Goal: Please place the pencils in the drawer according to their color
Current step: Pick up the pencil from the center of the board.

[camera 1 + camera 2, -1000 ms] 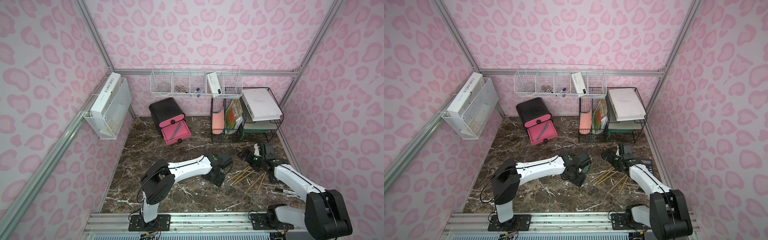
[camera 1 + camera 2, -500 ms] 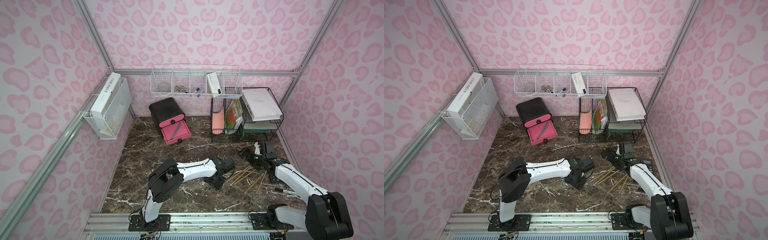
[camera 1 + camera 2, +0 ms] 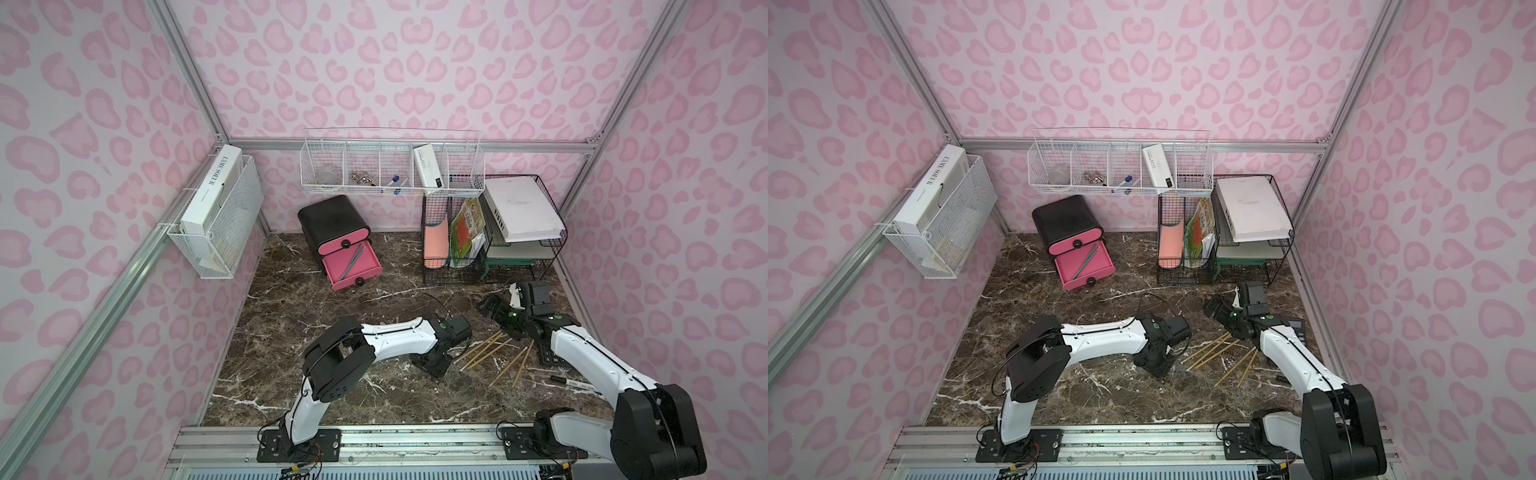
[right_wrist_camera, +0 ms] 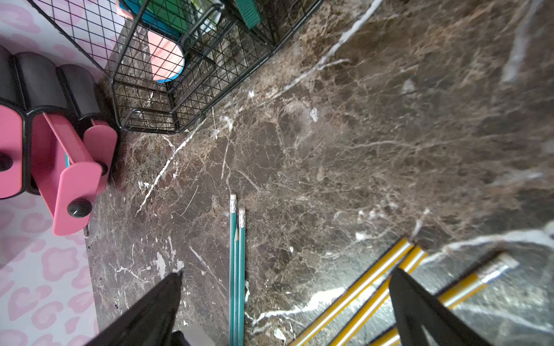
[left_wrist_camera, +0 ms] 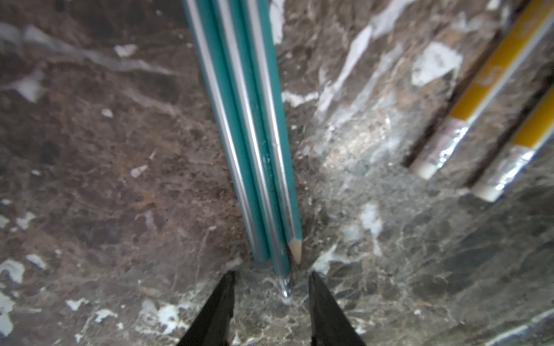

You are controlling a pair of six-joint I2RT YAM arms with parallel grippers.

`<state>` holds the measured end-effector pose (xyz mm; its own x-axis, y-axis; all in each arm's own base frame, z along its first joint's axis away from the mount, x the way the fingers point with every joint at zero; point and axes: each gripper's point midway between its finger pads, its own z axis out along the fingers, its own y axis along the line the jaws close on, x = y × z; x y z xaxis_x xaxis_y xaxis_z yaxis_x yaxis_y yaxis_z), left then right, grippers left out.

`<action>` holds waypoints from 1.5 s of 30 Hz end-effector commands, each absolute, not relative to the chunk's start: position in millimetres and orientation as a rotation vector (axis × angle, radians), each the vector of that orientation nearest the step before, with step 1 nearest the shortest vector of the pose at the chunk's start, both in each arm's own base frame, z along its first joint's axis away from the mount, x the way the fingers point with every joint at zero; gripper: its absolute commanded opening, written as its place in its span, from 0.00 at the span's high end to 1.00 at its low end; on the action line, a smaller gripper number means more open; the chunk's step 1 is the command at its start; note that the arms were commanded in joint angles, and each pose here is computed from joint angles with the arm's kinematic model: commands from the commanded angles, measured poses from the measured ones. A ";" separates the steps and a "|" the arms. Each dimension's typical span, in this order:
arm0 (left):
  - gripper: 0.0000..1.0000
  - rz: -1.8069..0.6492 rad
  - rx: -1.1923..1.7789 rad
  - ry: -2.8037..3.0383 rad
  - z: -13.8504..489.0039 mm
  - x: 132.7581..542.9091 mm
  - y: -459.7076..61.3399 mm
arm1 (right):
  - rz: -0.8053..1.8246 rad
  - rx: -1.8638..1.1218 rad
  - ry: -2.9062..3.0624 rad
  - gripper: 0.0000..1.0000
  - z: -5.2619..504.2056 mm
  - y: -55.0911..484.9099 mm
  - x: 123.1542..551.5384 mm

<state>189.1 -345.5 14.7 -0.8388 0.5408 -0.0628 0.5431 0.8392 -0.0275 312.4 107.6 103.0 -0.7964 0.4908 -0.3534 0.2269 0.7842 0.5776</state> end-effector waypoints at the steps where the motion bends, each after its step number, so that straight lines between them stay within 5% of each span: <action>1: 0.62 -0.058 0.886 2.981 8.5 187.8 -343.4 | 0.703 0.531 2.473 0.00 105.8 106.3 314.2; 39: 1.00 -0.071 0.874 2.983 7.3 198.3 -346.2 | 0.708 0.536 2.460 0.01 109.8 107.1 317.8; 45: 1.00 -0.069 0.861 2.987 10.3 199.2 -345.1 | 0.711 0.535 2.460 0.00 109.6 107.7 318.6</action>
<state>198.1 -345.0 14.4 -0.8414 0.5386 -0.0441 0.5401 0.8409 -0.0336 314.1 107.6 105.3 -0.7951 0.4922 -0.3542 0.2290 0.7846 0.5762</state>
